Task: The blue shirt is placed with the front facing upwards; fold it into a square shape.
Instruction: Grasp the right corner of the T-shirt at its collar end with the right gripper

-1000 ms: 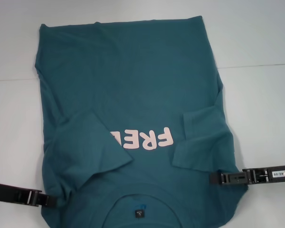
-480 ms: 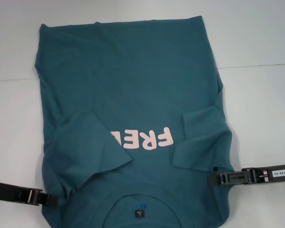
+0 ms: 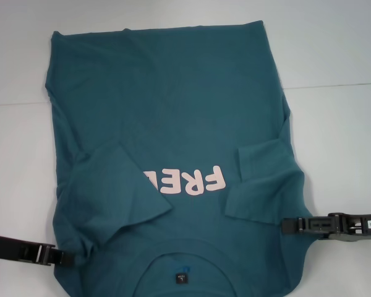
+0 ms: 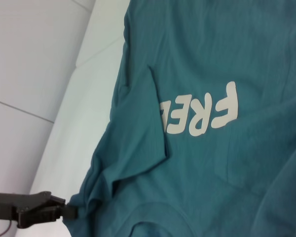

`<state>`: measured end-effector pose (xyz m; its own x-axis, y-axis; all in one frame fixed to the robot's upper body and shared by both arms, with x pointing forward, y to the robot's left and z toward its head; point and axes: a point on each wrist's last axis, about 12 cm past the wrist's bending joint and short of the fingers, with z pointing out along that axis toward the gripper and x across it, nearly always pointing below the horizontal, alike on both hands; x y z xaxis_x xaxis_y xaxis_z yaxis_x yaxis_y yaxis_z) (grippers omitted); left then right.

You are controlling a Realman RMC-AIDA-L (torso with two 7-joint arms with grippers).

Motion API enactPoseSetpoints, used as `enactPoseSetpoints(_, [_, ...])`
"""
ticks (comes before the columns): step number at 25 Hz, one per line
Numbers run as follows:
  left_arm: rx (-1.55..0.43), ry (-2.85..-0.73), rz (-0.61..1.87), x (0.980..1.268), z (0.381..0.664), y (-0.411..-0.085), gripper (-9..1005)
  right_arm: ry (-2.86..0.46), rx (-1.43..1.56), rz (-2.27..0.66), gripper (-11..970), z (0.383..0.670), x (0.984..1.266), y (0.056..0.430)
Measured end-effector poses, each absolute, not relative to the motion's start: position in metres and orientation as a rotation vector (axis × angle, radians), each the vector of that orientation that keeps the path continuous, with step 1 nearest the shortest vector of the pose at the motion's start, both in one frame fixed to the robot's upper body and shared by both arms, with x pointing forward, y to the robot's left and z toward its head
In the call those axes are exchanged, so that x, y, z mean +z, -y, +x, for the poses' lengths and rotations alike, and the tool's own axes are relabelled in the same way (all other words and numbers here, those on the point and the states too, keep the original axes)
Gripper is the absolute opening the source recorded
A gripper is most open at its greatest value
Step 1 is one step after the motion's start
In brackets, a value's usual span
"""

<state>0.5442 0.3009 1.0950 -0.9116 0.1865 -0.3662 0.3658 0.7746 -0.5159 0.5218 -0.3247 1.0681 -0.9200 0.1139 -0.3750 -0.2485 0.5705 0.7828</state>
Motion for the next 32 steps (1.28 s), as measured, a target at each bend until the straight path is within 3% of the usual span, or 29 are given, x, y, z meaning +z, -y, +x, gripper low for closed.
enactPoseSetpoints(20, [-0.877, -2.677, 0.436, 1.093, 0.544, -0.299, 28, -2.406, 1.279, 0.008, 874, 0.508, 1.063, 0.346])
enactPoseSetpoints(25, [-0.876, -2.676, 0.438, 1.093, 0.544, -0.299, 27, -2.415, 1.269, 0.04, 661, 0.506, 1.058, 0.347])
enactPoseSetpoints(32, [-0.877, -2.676, 0.44, 1.093, 0.544, -0.299, 27, -2.414, 1.263, 0.054, 451, 0.503, 1.058, 0.351])
